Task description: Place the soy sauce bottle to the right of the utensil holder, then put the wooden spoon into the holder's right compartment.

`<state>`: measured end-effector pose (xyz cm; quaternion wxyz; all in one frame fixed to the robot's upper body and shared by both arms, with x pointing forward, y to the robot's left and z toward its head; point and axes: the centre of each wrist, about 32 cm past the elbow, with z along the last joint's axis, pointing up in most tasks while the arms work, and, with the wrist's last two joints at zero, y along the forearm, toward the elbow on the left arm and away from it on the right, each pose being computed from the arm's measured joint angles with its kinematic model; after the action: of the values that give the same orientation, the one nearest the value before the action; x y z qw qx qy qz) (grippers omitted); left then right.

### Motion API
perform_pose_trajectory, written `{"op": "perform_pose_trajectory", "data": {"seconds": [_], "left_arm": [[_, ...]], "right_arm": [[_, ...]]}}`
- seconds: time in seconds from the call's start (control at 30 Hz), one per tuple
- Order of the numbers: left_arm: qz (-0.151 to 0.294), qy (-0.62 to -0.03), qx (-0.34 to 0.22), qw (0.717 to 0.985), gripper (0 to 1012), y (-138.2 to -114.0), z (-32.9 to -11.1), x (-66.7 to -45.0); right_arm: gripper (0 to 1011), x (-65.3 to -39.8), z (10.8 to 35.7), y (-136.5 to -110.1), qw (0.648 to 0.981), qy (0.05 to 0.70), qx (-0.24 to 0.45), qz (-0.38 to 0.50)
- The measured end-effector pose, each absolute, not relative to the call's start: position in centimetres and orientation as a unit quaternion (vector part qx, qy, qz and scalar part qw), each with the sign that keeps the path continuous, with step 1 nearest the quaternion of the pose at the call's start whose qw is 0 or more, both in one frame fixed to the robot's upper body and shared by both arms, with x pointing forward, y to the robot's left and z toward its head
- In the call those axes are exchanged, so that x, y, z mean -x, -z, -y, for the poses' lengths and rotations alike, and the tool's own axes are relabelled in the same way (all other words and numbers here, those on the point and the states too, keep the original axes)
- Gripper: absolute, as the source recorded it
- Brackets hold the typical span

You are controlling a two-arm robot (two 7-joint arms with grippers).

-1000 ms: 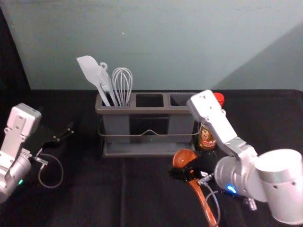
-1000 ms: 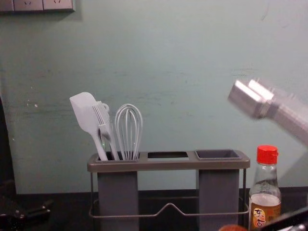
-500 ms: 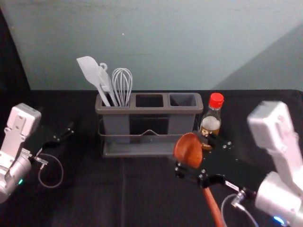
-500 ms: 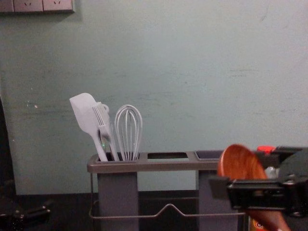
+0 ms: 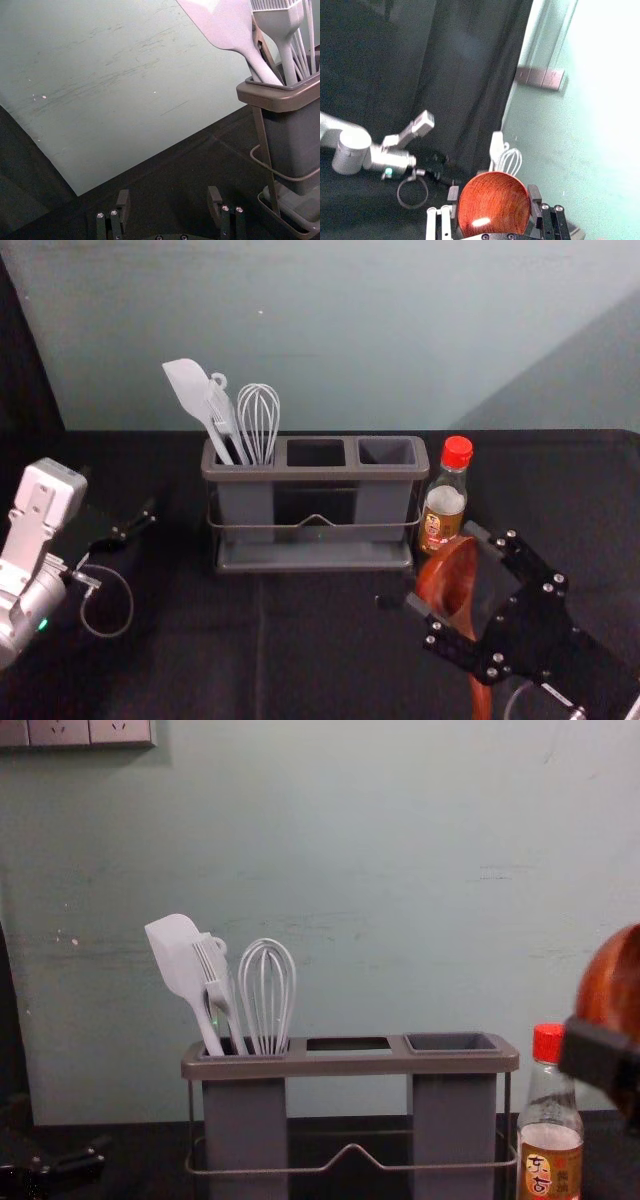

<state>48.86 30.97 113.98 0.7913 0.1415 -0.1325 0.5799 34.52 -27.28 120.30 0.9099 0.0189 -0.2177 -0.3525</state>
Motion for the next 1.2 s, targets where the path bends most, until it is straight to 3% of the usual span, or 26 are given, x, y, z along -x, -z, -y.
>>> {"op": "perform_pose_trajectory", "data": {"seconds": [0.03, 0.1, 0.93, 1.17, 1.2], "left_arm": [[0.132, -0.580, -0.141, 0.791, 1011, -114.0, -31.0, -48.9], [0.132, -0.580, -0.142, 0.791, 1011, -114.0, -31.0, -48.9], [0.132, -0.580, -0.141, 0.791, 1011, -114.0, -31.0, -48.9], [0.132, -0.580, -0.142, 0.791, 1011, -114.0, -31.0, -48.9], [0.132, -0.580, -0.142, 0.791, 1012, -114.0, -31.0, -48.9]], "right_arm": [[841, -34.3, 27.8, -118.8, 0.905, 0.353, -0.058, 0.229], [841, -34.2, 27.9, -118.5, 0.904, 0.354, -0.066, 0.231], [840, -34.1, 27.9, -118.8, 0.904, 0.352, -0.060, 0.234], [841, -37.1, 27.5, -120.1, 0.903, 0.345, -0.058, 0.250], [841, -38.8, 27.5, -121.2, 0.901, 0.341, -0.056, 0.261]]}}
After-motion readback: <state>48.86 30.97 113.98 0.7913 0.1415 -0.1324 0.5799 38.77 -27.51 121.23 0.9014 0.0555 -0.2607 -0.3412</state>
